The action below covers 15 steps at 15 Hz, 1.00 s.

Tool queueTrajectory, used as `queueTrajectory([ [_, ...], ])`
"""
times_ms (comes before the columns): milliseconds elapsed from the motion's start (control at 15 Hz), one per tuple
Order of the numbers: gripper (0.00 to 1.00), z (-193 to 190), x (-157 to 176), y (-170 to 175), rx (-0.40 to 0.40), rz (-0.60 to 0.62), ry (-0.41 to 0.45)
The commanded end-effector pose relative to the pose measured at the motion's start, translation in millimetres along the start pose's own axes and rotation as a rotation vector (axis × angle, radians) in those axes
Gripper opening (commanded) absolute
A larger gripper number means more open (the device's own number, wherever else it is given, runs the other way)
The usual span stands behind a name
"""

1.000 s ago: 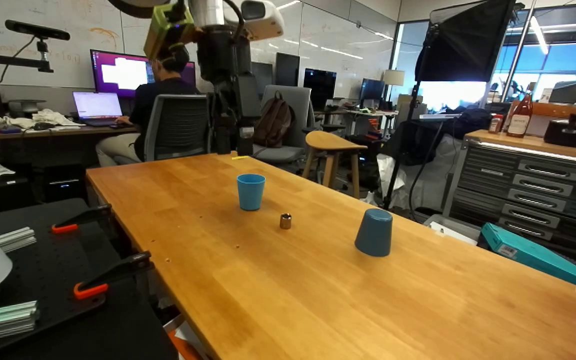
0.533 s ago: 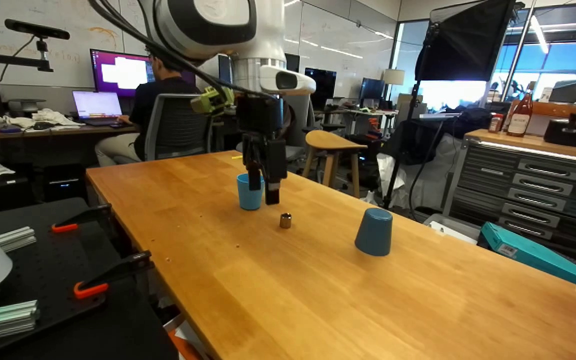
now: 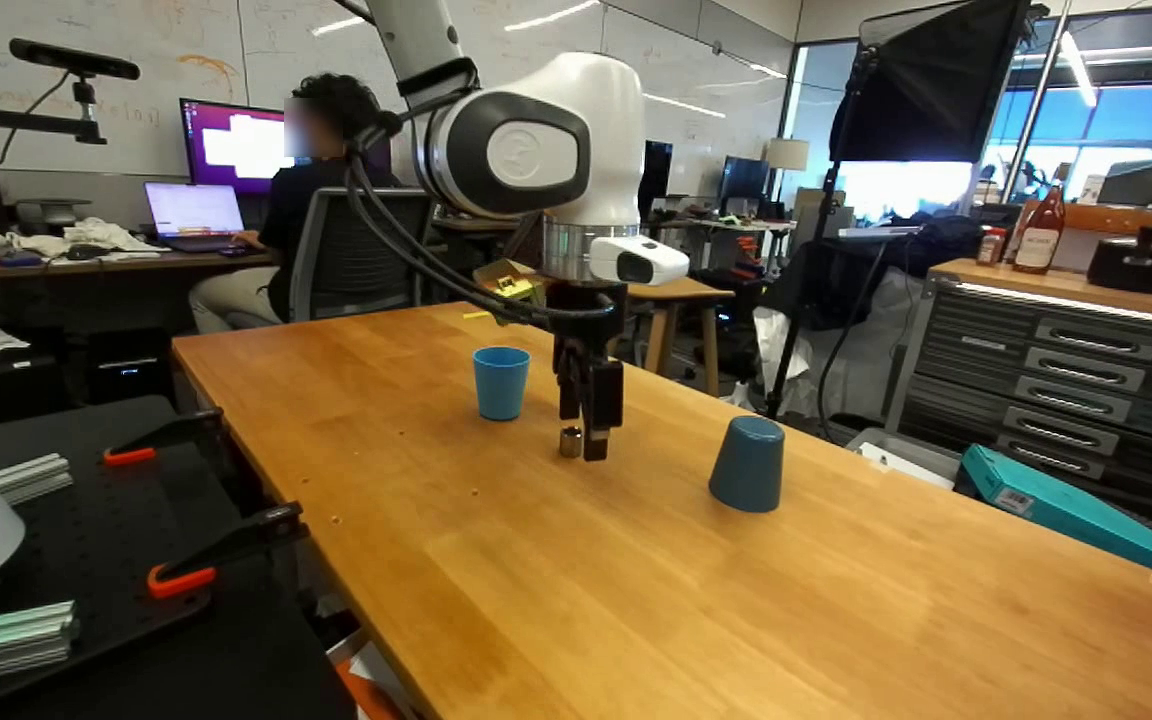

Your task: Put the silver object in the cup

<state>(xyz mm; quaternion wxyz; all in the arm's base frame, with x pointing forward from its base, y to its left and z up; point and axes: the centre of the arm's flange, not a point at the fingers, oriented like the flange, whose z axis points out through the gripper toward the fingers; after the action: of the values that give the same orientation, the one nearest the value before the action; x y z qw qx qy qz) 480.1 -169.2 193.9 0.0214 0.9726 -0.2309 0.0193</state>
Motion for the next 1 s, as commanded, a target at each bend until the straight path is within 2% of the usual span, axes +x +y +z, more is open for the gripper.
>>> queueTrajectory([
  [0,1.00,13,16,-36,0.082,0.024,-0.007],
  [200,1.00,17,8,-60,0.136,0.040,-0.018],
  [333,1.00,22,5,-65,0.143,0.048,-0.020],
  [533,1.00,30,4,-65,0.126,0.044,-0.014],
  [867,1.00,47,8,-65,0.077,0.021,0.071],
  [933,0.75,51,6,-66,0.071,0.014,0.082],
])
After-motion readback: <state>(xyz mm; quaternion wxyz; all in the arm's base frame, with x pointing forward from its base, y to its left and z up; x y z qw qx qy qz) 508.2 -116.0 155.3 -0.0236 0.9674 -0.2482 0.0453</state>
